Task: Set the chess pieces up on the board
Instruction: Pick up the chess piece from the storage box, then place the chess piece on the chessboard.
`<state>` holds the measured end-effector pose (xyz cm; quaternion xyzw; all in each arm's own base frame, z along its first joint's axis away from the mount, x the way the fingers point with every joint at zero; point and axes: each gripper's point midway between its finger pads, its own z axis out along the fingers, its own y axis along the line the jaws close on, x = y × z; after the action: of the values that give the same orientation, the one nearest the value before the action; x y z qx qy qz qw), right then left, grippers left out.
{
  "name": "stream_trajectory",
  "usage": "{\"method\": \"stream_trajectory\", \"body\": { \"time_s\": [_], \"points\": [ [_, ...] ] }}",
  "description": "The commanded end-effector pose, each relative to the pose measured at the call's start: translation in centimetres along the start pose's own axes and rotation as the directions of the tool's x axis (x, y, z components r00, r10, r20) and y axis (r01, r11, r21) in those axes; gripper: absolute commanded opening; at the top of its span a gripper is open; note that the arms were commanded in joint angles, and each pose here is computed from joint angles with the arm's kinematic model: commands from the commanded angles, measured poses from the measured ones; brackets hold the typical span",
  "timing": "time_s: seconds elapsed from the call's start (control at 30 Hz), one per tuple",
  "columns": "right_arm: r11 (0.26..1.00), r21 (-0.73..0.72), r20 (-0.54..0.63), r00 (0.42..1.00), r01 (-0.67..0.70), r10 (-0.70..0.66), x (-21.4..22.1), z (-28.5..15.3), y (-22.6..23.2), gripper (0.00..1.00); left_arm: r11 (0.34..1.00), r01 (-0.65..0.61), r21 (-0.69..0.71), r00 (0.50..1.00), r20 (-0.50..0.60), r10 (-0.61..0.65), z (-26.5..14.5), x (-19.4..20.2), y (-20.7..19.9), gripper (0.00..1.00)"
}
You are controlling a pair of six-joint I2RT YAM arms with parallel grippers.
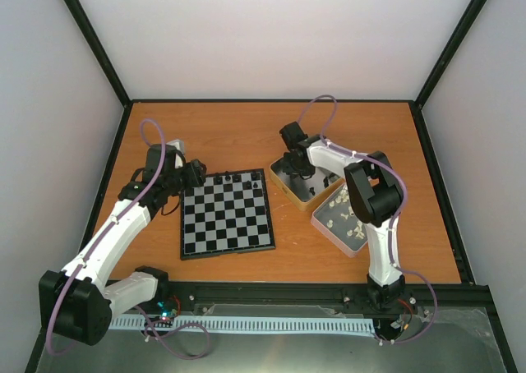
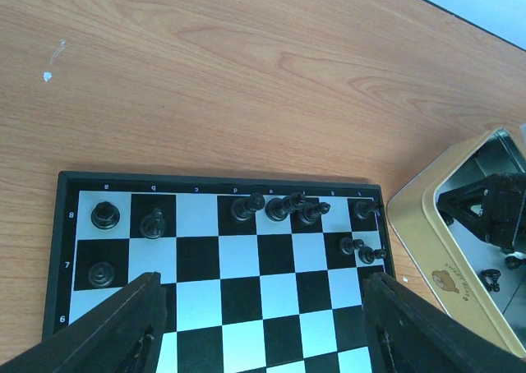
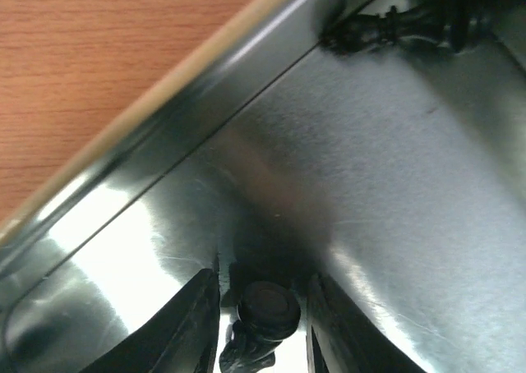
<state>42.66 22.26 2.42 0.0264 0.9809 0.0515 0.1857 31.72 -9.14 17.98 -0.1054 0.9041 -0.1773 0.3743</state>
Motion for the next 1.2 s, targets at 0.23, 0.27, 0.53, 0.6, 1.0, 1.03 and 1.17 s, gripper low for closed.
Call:
{"method": "stream_trajectory", "body": {
  "time_s": [0.23,0.27,0.53,0.6,1.0,1.03,1.17],
  "points": [
    [0.999,0.015,-0.094,0.995,0.038,-0.037,1.4,1.4,-1.4,0.22,0.999,-0.005,0.034,0.999,0.053,0.003,-0.8,-1.8,-1.1,0.66],
    [1.000,0.006,-0.100,0.995,0.028,-0.027,1.5,1.4,-1.2,0.19,0.999,-0.005,0.035,0.999,0.052,0.004,-0.8,-1.7,-1.1,0.66],
    [0.988,-0.089,0.026,0.992,-0.124,0.126,-0.8,-1.4,-0.3,0.15,0.978,-0.060,0.199,0.998,0.023,0.057,-0.8,-0.7,-3.7,0.67],
    [0.971,-0.143,0.075,0.976,-0.194,0.206,-1.8,-3.2,-0.2,0.15,0.958,-0.076,0.277,0.997,0.028,0.071,-1.0,-0.5,-5.0,0.67],
    [0.712,-0.525,-0.101,0.865,-0.466,0.491,-0.5,-10.7,4.2,0.16,0.828,-0.186,0.529,0.982,0.066,0.179,0.4,2.7,-14.2,0.68],
    [0.674,-0.549,-0.141,0.850,-0.494,0.508,0.1,-11.2,4.5,0.16,0.814,-0.191,0.549,0.981,0.071,0.182,0.5,3.0,-15.0,0.68],
    [0.550,-0.591,-0.281,0.789,-0.590,0.545,2.0,-12.7,5.3,0.16,0.783,-0.218,0.582,0.974,0.079,0.212,1.5,4.9,-17.3,0.68]
  ]
}}
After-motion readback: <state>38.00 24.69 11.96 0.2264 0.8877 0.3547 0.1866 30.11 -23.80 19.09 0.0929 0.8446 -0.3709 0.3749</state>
